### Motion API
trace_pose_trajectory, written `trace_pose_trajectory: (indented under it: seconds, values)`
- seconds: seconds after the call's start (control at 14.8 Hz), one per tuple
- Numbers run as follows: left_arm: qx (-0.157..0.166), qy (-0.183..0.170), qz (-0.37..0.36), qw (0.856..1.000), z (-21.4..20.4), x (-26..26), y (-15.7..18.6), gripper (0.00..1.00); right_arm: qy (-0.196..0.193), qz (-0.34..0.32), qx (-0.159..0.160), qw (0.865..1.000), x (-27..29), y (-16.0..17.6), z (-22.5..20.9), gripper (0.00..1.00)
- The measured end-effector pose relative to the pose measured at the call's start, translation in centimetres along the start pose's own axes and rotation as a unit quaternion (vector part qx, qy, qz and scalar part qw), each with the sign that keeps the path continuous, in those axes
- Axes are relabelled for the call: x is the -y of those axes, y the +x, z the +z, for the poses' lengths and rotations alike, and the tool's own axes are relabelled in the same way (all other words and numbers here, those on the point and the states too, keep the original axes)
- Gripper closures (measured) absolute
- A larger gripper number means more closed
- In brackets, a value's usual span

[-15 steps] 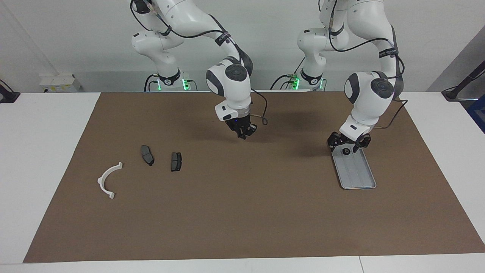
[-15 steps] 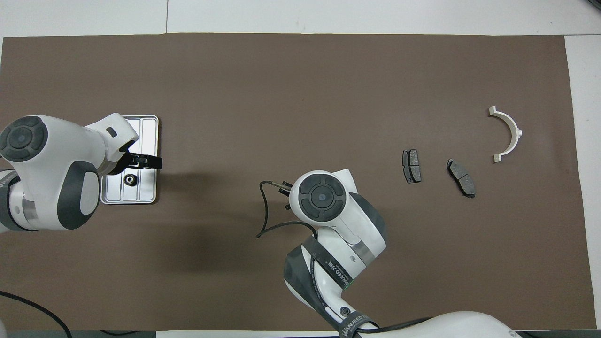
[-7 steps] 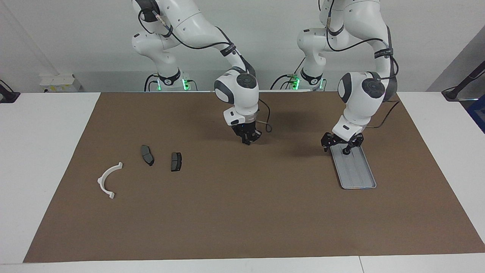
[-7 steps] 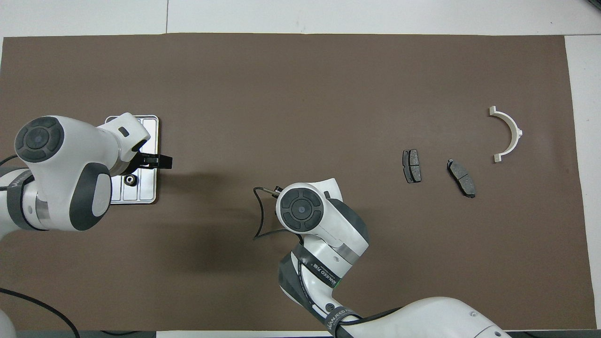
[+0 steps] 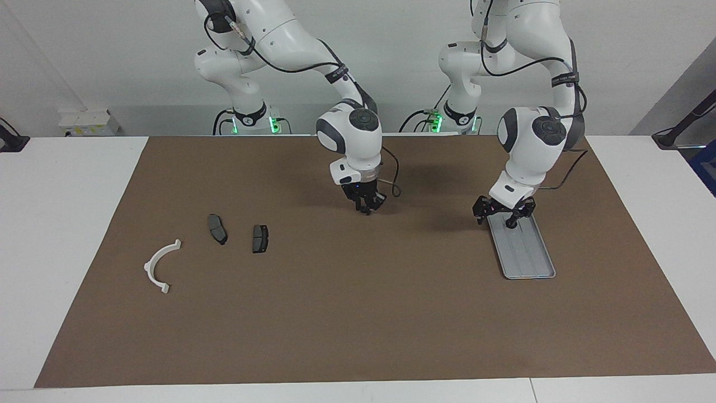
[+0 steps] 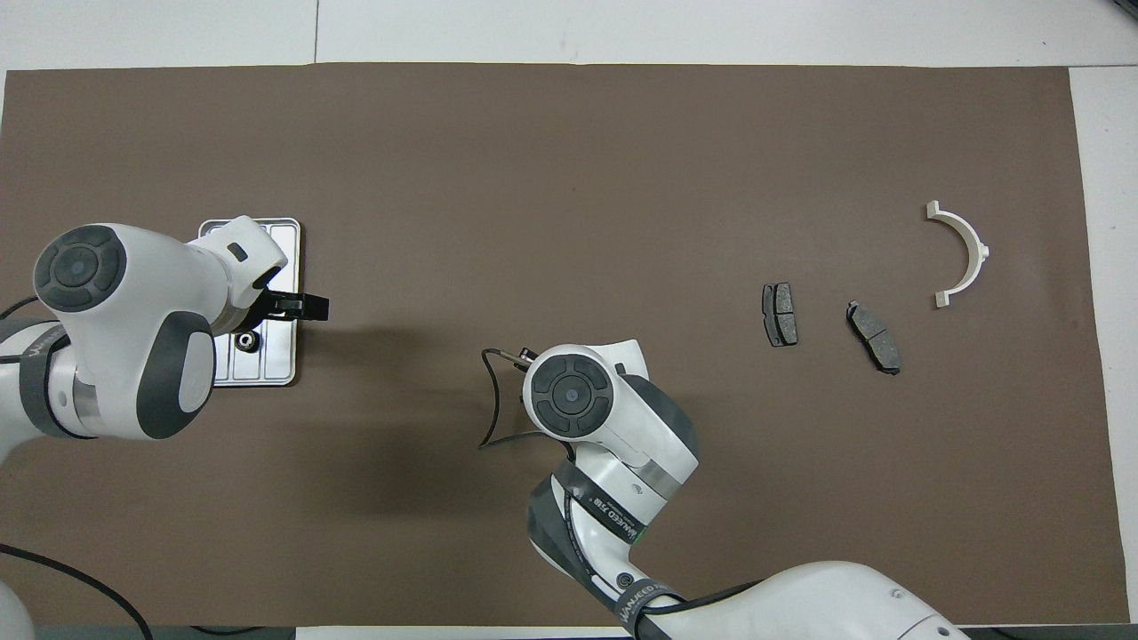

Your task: Pick bearing gear from pile to tray

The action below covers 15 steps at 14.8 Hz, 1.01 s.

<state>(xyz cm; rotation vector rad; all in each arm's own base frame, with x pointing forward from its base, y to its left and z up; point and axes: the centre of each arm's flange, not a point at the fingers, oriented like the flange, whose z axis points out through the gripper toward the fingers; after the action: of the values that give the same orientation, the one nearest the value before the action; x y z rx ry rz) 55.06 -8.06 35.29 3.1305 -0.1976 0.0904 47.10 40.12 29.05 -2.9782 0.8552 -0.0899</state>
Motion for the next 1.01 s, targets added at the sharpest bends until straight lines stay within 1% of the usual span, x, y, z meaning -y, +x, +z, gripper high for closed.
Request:
trace_pose_trajectory:
  seconds: [0.2,0.27,0.34,0.47,0.61,0.81,1.01]
  values:
    - [-0.001,0.0,0.0,1.0,0.1,0.0,-0.1,0.0,-0.005,0.014,-0.003,1.0,0.5,1.9,-1.6,0.19]
    - [-0.002,0.0,-0.001,1.0,0.1,0.0,-0.1,0.0,-0.008,0.021,-0.005,1.0,0.7,2.9,-2.6,0.07]
    - [-0.001,0.0,-0.005,1.0,0.2,-0.1,-0.1,0.0,-0.011,0.028,-0.007,1.0,0.9,4.1,-3.8,0.0]
    - [0.0,-0.001,-0.021,1.0,0.3,-1.9,-0.2,0.0,-0.018,0.032,-0.011,0.999,0.8,6.5,-6.5,0.0]
    - [0.0,-0.003,-0.036,0.999,0.3,-6.2,-0.6,0.02,-0.024,0.024,-0.014,0.999,0.3,8.8,-9.4,0.0]
    - [-0.001,0.001,-0.052,0.999,0.2,-13.2,-2.0,0.0,-0.031,0.003,-0.019,0.999,-0.9,11.5,-13.1,0.0]
    - [-0.002,0.002,-0.064,0.998,0.0,-18.0,-3.5,0.02,-0.025,-0.026,-0.015,0.999,-2.8,14.3,-16.1,0.0]
